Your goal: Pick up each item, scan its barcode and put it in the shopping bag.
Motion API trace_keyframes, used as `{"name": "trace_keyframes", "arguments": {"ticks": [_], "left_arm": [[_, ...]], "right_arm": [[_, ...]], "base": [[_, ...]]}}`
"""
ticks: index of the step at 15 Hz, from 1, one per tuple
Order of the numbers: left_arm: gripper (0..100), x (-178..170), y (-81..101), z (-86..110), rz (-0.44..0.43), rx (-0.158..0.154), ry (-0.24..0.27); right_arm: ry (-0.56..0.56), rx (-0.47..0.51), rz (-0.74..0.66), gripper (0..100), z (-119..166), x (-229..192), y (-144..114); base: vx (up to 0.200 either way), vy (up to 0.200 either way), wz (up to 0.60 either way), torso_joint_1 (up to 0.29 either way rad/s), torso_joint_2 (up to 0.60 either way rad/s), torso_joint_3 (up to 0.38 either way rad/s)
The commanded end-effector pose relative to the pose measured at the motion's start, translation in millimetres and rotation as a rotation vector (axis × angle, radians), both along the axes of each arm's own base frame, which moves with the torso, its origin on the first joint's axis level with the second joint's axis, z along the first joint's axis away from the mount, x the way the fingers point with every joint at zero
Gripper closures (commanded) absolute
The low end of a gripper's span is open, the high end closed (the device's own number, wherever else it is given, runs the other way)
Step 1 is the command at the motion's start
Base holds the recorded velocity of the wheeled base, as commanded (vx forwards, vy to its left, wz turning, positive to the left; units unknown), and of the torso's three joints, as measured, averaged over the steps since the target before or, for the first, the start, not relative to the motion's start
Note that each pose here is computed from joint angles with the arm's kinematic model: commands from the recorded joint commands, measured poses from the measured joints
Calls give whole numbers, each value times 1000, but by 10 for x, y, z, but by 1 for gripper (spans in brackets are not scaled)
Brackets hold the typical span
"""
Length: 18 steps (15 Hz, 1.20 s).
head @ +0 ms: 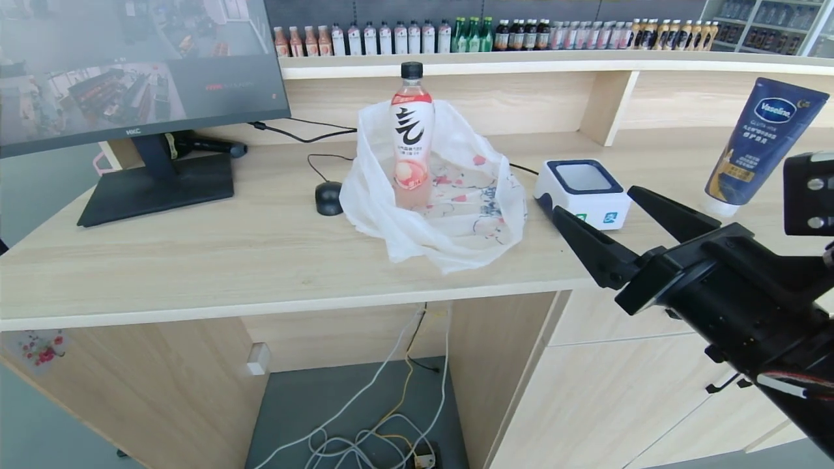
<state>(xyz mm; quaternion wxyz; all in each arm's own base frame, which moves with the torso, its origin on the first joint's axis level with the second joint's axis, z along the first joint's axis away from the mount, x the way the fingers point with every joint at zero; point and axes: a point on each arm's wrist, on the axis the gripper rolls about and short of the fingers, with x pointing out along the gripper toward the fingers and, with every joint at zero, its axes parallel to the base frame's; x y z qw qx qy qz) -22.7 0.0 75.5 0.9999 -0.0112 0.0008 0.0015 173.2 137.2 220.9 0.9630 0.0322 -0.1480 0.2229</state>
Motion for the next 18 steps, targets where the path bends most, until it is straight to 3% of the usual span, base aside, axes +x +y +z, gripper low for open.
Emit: {"name": "trace_keyframes", "arguments": {"ticks": [1,18], "left_arm": [[0,0,0,2,0,1,-2],[0,0,0,2,0,-1,-2]], "right_arm": [[-13,-10,-7,0,20,12,16],[-35,-14,-20,0,48,38,32]], "base": [[0,-200,0,2,2,2],[0,-200,0,4,2,2]]}}
